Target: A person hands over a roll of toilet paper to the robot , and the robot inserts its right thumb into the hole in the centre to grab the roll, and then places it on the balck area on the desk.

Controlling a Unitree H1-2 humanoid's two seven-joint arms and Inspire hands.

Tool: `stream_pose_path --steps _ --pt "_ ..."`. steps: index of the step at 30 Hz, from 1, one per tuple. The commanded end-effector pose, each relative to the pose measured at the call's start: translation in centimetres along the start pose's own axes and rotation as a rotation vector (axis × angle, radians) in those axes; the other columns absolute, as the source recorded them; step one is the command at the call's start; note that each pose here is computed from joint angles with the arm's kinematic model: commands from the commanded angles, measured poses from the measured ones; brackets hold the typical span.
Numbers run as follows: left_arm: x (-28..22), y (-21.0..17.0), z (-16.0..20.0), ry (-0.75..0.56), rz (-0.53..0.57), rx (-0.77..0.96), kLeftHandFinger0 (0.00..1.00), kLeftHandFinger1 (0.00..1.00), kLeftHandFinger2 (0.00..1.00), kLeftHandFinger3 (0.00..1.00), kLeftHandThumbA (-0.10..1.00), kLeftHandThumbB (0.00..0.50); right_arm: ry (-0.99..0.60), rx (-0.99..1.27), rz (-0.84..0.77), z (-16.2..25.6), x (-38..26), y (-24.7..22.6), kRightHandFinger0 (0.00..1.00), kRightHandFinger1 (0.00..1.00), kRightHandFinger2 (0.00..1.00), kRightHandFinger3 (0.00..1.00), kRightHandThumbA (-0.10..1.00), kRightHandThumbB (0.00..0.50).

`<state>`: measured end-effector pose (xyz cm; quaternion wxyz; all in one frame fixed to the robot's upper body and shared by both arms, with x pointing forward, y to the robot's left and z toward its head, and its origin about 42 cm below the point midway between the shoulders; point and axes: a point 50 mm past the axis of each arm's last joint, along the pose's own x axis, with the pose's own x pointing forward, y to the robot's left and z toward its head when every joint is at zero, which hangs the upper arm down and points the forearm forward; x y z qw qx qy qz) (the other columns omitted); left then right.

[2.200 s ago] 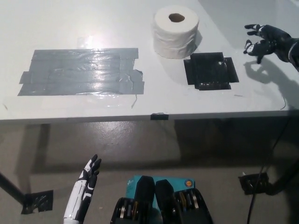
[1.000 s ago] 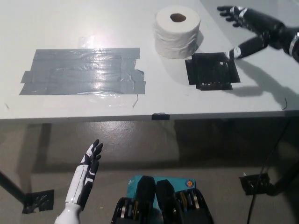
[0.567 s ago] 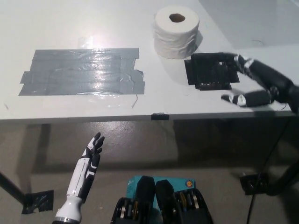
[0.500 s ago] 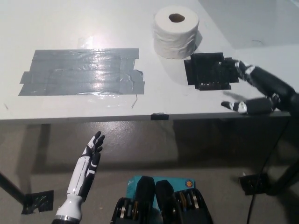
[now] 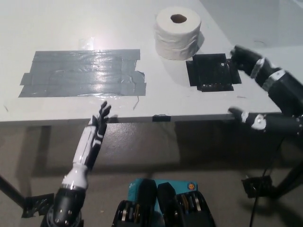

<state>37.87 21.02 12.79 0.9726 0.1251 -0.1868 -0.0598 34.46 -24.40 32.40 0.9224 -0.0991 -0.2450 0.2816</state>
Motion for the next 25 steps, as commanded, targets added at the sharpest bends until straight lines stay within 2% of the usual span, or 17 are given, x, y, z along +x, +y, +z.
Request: stream_pose_path --steps 1,2,3,4,6,9,10,11,12,14,16,20,25 --pt "0.7 0.8 1.1 -0.053 0.044 -0.007 1.00 1.00 1.00 1.00 1.00 0.082 0.011 0.184 -0.177 -3.7 -0.3 0.6 1.00 1.00 1.00 1.00 0.62 0.206" --pt "0.5 0.8 1.1 -0.052 0.043 -0.008 1.00 1.00 1.00 1.00 1.00 0.082 0.028 0.198 -0.191 -4.4 -0.4 0.8 1.00 1.00 1.00 1.00 0.62 0.210" --pt "0.1 0.8 1.0 -0.049 0.042 -0.011 1.00 1.00 1.00 1.00 1.00 0.084 0.058 0.244 -0.219 -6.3 -0.7 1.2 1.00 1.00 1.00 1.00 0.61 0.172" --pt "-0.1 0.8 0.9 -0.047 0.041 -0.010 1.00 1.00 1.00 1.00 1.00 0.086 0.077 0.283 -0.237 -7.8 -0.9 1.5 1.00 1.00 1.00 1.00 0.60 0.163" --pt "-0.5 0.8 0.8 -0.046 0.040 -0.002 1.00 1.00 1.00 1.00 1.00 0.087 0.119 0.305 -0.271 -10.3 -1.2 2.1 1.00 1.00 1.00 1.00 0.61 0.170" --pt "-1.2 0.7 0.6 -0.036 0.041 -0.010 1.00 1.00 1.00 1.00 1.00 0.090 0.154 0.305 -0.292 -12.7 -1.8 2.8 1.00 1.00 1.00 1.00 0.70 0.163" --pt "-1.5 0.7 0.5 -0.030 0.041 -0.008 1.00 1.00 1.00 1.00 1.00 0.091 0.162 0.307 -0.294 -13.2 -2.0 3.0 1.00 1.00 1.00 1.00 0.74 0.176" --pt "-2.1 0.7 0.3 -0.021 0.041 -0.006 1.00 1.00 1.00 1.00 1.00 0.090 0.191 0.299 -0.295 -14.3 -2.5 3.6 1.00 1.00 1.00 1.00 0.84 0.181" --pt "-2.5 0.7 0.1 -0.013 0.040 -0.005 1.00 1.00 1.00 1.00 1.00 0.089 0.210 0.294 -0.294 -14.8 -3.0 4.1 1.00 1.00 1.00 1.00 0.86 0.186" --pt "-3.5 0.5 -0.3 0.009 0.038 -0.002 1.00 1.00 1.00 1.00 1.00 0.091 0.233 0.285 -0.284 -15.7 -4.1 4.9 1.00 1.00 1.00 1.00 0.92 0.141" --pt "-4.2 0.4 -0.5 0.022 0.032 0.000 1.00 1.00 1.00 1.00 1.00 0.080 0.245 0.282 -0.281 -16.4 -4.9 5.4 1.00 1.00 1.00 1.00 0.95 0.138" --pt "-6.4 -0.1 -1.2 0.052 0.015 0.000 1.00 1.00 1.00 1.00 1.00 0.053 0.286 0.299 -0.297 -17.5 -7.5 6.8 1.00 1.00 1.00 1.00 0.95 0.164" --pt "-7.8 -0.4 -1.7 0.078 0.009 -0.006 1.00 1.00 1.00 1.00 1.00 0.070 0.306 0.306 -0.297 -17.9 -8.9 7.7 1.00 1.00 1.00 1.00 0.94 0.151"
